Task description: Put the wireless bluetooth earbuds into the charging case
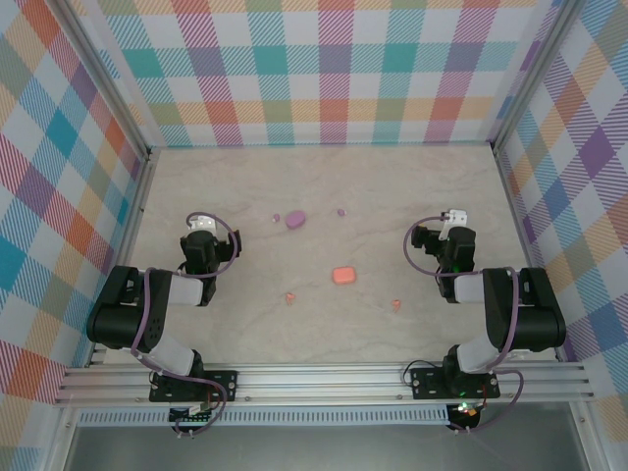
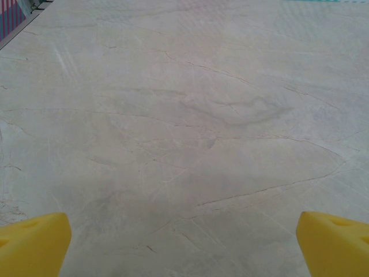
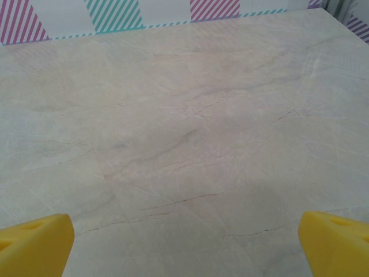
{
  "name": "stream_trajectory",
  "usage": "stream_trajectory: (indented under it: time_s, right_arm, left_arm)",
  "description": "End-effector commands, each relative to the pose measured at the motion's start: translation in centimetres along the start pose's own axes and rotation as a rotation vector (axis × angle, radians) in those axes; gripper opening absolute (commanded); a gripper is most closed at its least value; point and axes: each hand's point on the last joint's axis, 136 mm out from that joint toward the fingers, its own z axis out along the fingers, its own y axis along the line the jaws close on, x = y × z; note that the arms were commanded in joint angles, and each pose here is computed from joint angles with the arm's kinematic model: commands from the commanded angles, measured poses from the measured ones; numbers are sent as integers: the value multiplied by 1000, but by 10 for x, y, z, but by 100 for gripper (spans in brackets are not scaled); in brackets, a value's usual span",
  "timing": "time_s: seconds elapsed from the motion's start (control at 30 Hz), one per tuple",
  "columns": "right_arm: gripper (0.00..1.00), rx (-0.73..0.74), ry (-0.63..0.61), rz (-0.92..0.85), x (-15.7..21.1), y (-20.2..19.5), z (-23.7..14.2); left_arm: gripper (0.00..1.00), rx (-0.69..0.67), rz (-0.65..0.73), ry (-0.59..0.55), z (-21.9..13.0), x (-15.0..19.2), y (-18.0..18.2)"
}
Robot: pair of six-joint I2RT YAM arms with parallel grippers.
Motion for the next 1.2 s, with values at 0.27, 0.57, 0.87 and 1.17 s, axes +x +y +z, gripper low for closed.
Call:
stream_trajectory:
  time_s: [0.27, 0.57, 0.87, 1.17]
  right_arm:
    - [100, 16, 95, 35, -35, 3, -11]
    - [100, 87, 479, 272, -23, 7, -37]
    - [100, -70, 865, 112, 43, 125, -82]
    - [100, -134, 1003, -60, 79, 199, -115]
  left_arm:
    - [100, -220, -88, 167, -18, -34, 34]
    - [100, 48, -225, 456, -50, -19, -17]
    - [98, 341, -347, 521, -90, -1, -102]
    - [93, 445, -275, 515, -119, 1, -148]
